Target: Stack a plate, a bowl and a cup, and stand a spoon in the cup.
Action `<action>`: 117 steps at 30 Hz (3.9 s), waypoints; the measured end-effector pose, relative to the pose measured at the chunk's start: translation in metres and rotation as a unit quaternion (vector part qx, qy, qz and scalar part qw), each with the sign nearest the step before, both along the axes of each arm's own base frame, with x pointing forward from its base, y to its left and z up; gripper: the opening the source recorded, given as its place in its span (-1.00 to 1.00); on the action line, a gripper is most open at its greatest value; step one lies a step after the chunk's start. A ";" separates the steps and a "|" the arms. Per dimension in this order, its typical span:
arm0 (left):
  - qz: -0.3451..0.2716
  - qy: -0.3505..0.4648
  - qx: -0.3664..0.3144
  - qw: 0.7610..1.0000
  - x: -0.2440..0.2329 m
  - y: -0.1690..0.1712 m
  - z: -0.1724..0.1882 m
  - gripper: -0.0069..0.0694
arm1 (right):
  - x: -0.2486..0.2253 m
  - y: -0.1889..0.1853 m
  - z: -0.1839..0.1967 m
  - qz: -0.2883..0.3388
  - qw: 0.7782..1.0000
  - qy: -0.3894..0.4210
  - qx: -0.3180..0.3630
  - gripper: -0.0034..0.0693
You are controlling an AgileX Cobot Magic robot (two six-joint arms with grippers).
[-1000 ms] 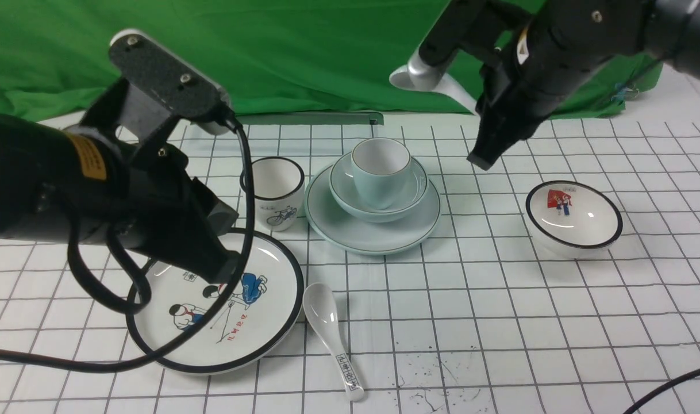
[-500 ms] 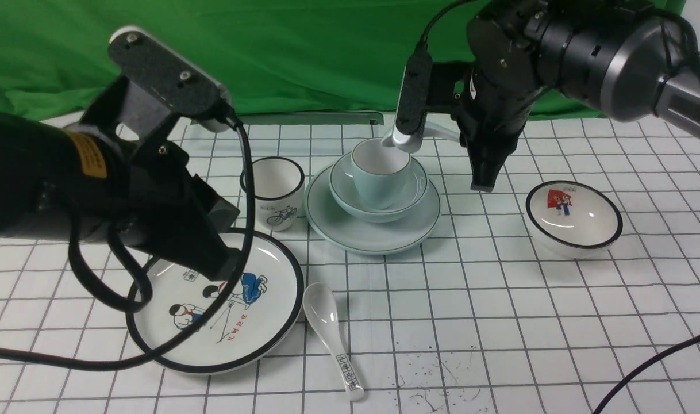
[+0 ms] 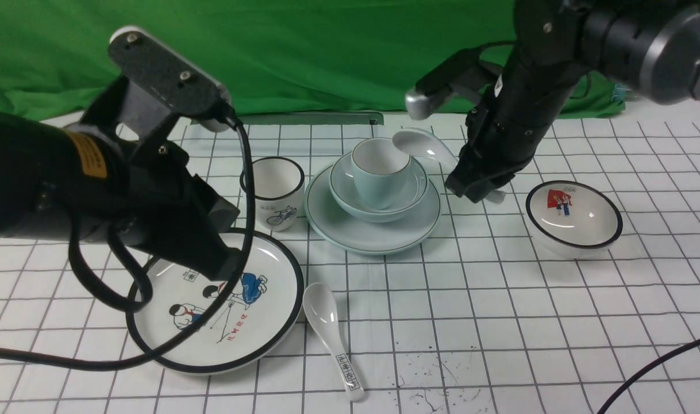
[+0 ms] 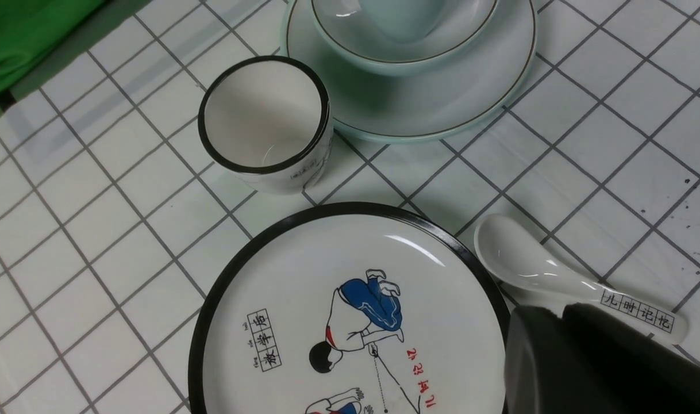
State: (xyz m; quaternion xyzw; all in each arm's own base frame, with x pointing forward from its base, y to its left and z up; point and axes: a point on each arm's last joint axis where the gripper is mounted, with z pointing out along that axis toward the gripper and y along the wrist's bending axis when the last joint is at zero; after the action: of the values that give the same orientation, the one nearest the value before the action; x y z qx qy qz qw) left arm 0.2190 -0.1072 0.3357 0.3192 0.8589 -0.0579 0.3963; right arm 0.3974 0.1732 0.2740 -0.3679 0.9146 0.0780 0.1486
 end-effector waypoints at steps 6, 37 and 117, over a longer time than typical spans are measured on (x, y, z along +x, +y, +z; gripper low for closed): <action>0.000 0.000 0.000 1.000 0.000 0.000 0.000 -0.84 | 0.018 -0.039 -0.009 -0.104 0.987 0.030 0.118 -0.69; 0.000 -0.001 -0.001 1.000 0.000 0.000 0.000 -0.84 | 0.026 -0.015 -0.110 -0.326 0.897 0.133 0.267 -0.69; 0.096 -0.247 -0.221 0.939 -0.168 0.089 -0.028 -0.84 | -0.297 -0.111 0.122 -0.032 0.793 -0.535 0.289 -0.72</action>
State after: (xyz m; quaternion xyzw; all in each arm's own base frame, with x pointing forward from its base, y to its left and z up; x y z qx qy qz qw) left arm 0.0508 -0.0186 0.3080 0.1435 0.7265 -0.1275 0.6599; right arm 0.0999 0.0620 0.3961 -0.2617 0.6353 0.1247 0.7158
